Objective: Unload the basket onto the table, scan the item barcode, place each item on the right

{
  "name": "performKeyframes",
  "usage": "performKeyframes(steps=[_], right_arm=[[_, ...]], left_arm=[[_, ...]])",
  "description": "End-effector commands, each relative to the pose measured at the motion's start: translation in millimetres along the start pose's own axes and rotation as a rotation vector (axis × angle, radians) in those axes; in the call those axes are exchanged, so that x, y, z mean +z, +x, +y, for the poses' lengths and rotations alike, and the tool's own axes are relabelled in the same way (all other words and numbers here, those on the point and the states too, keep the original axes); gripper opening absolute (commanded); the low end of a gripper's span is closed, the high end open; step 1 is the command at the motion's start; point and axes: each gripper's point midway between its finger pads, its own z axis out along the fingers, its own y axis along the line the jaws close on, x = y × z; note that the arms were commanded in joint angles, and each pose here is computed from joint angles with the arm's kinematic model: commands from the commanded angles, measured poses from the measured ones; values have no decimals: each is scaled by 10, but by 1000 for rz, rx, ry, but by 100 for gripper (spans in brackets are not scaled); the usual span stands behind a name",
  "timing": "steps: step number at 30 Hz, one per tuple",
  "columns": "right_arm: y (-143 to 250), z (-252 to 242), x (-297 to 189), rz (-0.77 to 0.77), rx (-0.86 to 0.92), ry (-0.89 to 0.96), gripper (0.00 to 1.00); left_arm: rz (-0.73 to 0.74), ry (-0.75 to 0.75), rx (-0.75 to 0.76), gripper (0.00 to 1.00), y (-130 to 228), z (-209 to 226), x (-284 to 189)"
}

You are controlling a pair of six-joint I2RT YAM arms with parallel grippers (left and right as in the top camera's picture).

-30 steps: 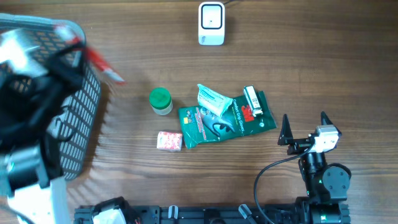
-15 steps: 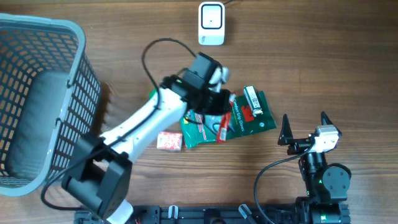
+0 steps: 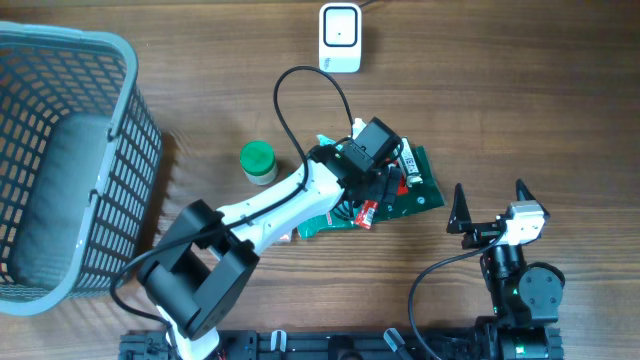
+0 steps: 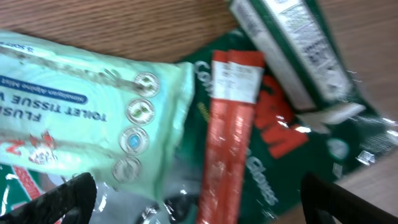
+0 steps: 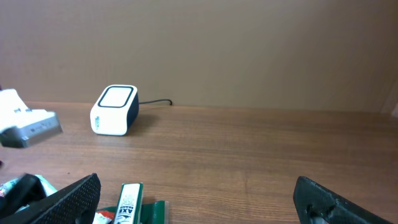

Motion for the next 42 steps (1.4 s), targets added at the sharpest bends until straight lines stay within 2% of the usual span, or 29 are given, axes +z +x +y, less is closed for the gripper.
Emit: performKeyframes(steps=[1, 3, 5, 7, 8, 11, 12, 14, 15, 17, 18, 20, 24, 28, 34, 37, 39, 40, 42], right_arm=[[-13, -14, -3, -7, -11, 8, 100], [-13, -14, -3, -7, -12, 8, 100], [-13, -14, -3, -7, -12, 8, 100], [-13, -14, -3, -7, -12, 8, 100], [-13, -14, -3, -7, -12, 8, 100], [-13, -14, -3, -7, -12, 8, 100], [-13, -14, -3, -7, -12, 8, 100], [-14, -14, -3, -7, -12, 8, 100], [-16, -10, -3, -8, -8, 5, 100], [-20, 83, -5, -9, 37, -49, 100], [-30, 144, -9, -8, 137, -85, 100], [-40, 184, -14, 7, 451, -110, 100], [-108, 619, -122, 82, 675, -371, 100], [-89, 901, -260, 151, 660, -544, 100], [-181, 942, -243, 250, 629, -544, 100], [-195, 984, -132, 438, 584, -533, 100], [-14, 1045, -51, 625, 572, -532, 100], [120, 1139, -20, 742, 622, -565, 100], [314, 1221, 6, 866, 722, -580, 100]], left_arm=[[-277, -201, -38, 100, -631, 332, -406], [-521, -335, -24, 100, -1252, 604, -1202], [-662, -419, 12, 100, -1628, 810, -1903], [-758, -471, 13, 100, -1849, 997, -2448], [-831, -500, 2, 100, -1977, 1167, -2903], [-977, -596, -6, 100, -2004, 1563, -3909], [-1008, -613, -10, 100, -1958, 1627, -4117], [-1102, -655, -18, 100, -1670, 1724, -4747], [-1132, -651, -31, 100, -1585, 1729, -4896], [-1184, -641, -57, 100, -1409, 1745, -5158], [-1217, -636, -82, 100, -1302, 1763, -5305], [-1273, -627, -109, 100, -1107, 1794, -5559], [-1354, -628, -215, 100, -803, 1960, -5883], [-1392, -576, -250, 100, -602, 2017, -5996], [-1494, -527, -250, 100, -135, 2022, -6090], [-1576, -556, -285, 100, 163, 2051, -6203], [-1596, -492, -196, 100, 229, 1879, -6189], [-1614, -425, -120, 100, 298, 1705, -6166], [-1669, -369, -119, 100, 439, 1598, -6196]])
